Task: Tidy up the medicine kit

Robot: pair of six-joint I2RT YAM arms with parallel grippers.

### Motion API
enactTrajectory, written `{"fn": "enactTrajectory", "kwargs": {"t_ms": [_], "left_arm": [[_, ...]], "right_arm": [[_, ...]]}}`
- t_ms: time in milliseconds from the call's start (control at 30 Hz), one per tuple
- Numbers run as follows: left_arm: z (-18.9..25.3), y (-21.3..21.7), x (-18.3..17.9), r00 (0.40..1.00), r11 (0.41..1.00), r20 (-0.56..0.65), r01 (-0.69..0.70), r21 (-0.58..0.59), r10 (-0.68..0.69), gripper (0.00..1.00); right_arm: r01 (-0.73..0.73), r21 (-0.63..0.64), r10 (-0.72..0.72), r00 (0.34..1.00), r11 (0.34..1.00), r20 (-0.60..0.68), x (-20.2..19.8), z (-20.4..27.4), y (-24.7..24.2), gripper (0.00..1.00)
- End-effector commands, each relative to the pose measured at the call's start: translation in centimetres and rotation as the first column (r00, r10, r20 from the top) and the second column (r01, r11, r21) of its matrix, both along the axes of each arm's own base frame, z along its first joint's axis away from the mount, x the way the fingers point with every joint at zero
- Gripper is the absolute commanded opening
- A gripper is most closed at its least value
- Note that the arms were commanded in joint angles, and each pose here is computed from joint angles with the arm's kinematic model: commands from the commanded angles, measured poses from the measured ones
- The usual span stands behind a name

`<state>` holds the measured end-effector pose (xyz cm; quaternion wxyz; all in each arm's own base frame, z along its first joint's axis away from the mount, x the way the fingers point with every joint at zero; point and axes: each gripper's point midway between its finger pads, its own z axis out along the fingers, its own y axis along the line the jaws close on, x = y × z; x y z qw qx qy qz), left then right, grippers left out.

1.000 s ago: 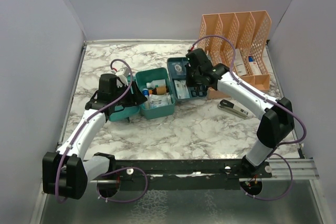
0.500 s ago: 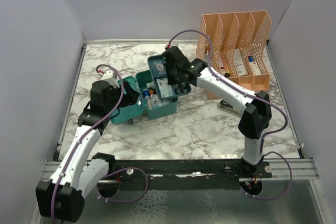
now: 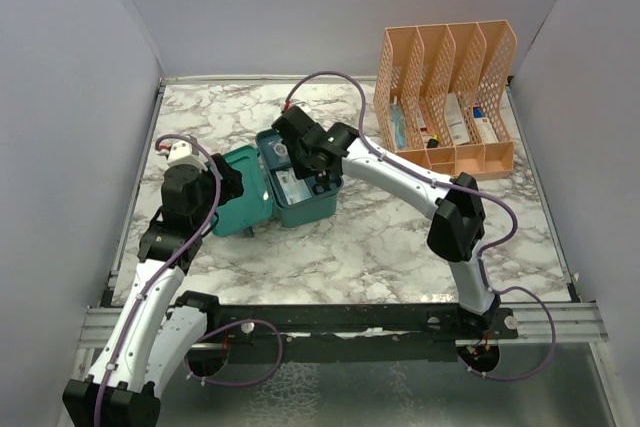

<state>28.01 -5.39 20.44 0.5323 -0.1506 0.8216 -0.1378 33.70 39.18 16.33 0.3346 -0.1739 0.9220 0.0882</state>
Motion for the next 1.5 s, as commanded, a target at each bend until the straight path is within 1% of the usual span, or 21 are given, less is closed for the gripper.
{"fn": "enactTrajectory", "kwargs": {"t_ms": [0,133,333,533,1000,1467], "left_arm": [[1.0,1.7,-0.5,0.995,0.995,0.043,-0.095,0.005,0.095,0.74],[1.1,2.0,-0.7,0.993,0.994,0.054,-0.107,0.005,0.107,0.74],[1.0,1.9,-0.7,0.994,0.995,0.049,-0.102,0.003,0.102,0.74],[1.0,1.8,-0.7,0.994,0.995,0.050,-0.101,0.003,0.101,0.74],[0.9,1.7,-0.6,0.994,0.995,0.048,-0.095,0.003,0.095,0.74],[0.5,1.5,-0.6,0.996,0.997,0.038,-0.083,-0.003,0.083,0.75]], "right_arm": [[0.031,-0.022,-0.031,1.000,0.999,0.004,-0.3,-0.3,0.3,0.01],[0.075,-0.005,-0.075,0.997,0.997,-0.002,-0.4,-0.7,0.2,0.01],[0.121,-0.017,-0.120,0.992,0.992,0.038,0.3,-0.9,-0.1,0.01],[0.110,-0.019,-0.109,0.992,0.994,0.057,1.1,-1.3,0.7,0.01],[0.054,0.024,-0.054,0.998,0.998,0.010,0.6,-2.3,2.3,0.01],[0.071,-0.038,-0.071,0.997,0.997,-0.006,0.3,-4.7,1.2,0.01]]}}
